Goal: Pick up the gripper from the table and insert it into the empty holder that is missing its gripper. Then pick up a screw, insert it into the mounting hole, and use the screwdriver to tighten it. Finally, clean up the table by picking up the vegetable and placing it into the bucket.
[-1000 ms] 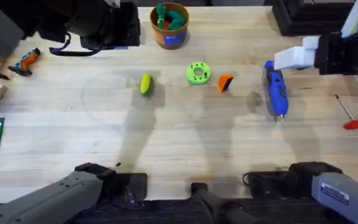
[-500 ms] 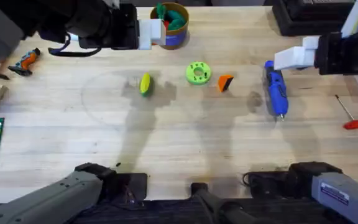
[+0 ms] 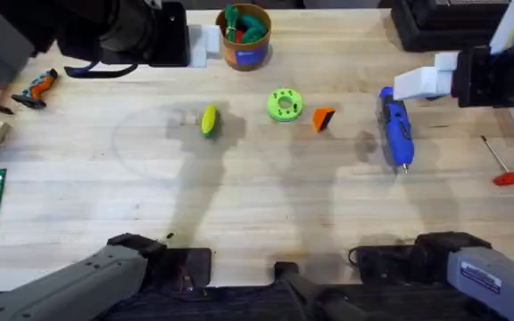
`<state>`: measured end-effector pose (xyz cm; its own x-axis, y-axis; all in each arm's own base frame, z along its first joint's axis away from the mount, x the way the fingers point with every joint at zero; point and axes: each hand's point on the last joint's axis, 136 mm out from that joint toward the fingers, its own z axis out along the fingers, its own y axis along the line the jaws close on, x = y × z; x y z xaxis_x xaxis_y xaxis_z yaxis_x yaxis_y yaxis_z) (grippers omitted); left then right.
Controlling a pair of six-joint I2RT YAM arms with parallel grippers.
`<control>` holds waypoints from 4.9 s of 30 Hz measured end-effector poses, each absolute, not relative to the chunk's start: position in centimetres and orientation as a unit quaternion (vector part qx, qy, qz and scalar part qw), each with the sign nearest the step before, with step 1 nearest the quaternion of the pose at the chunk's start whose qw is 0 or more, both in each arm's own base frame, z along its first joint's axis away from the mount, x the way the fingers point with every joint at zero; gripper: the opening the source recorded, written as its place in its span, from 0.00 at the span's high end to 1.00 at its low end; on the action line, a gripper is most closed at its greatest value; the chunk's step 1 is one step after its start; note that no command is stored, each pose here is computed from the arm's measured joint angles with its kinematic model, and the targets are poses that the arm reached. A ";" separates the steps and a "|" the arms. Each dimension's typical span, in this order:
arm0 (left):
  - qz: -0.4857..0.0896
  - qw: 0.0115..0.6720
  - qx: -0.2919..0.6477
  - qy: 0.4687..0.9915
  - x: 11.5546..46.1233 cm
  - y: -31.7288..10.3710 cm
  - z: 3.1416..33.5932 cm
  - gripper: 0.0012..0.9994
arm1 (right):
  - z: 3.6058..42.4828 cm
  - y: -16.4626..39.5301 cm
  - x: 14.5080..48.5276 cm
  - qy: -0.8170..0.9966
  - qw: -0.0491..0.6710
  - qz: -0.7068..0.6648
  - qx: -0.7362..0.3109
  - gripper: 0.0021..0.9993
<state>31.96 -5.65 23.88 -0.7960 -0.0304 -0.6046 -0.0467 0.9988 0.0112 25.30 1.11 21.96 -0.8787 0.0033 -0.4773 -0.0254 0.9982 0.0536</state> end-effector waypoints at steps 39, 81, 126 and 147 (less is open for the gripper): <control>-0.106 0.643 -0.017 0.758 26.7 -2.9 22.1 0.01 | 22.0 1.1 25.3 0.969 0.246 0.029 -0.006 0.01; -0.160 0.669 0.175 0.704 22.7 -8.0 16.4 0.01 | 22.0 1.1 25.3 0.969 0.246 0.029 -0.006 0.01; -0.408 0.558 0.426 0.584 12.6 -16.5 16.0 0.01 | 22.0 1.1 25.3 0.969 0.246 0.029 -0.006 0.01; -0.408 0.558 0.426 0.584 12.6 -16.5 16.0 0.01 | 22.0 1.1 25.3 0.969 0.246 0.029 -0.006 0.01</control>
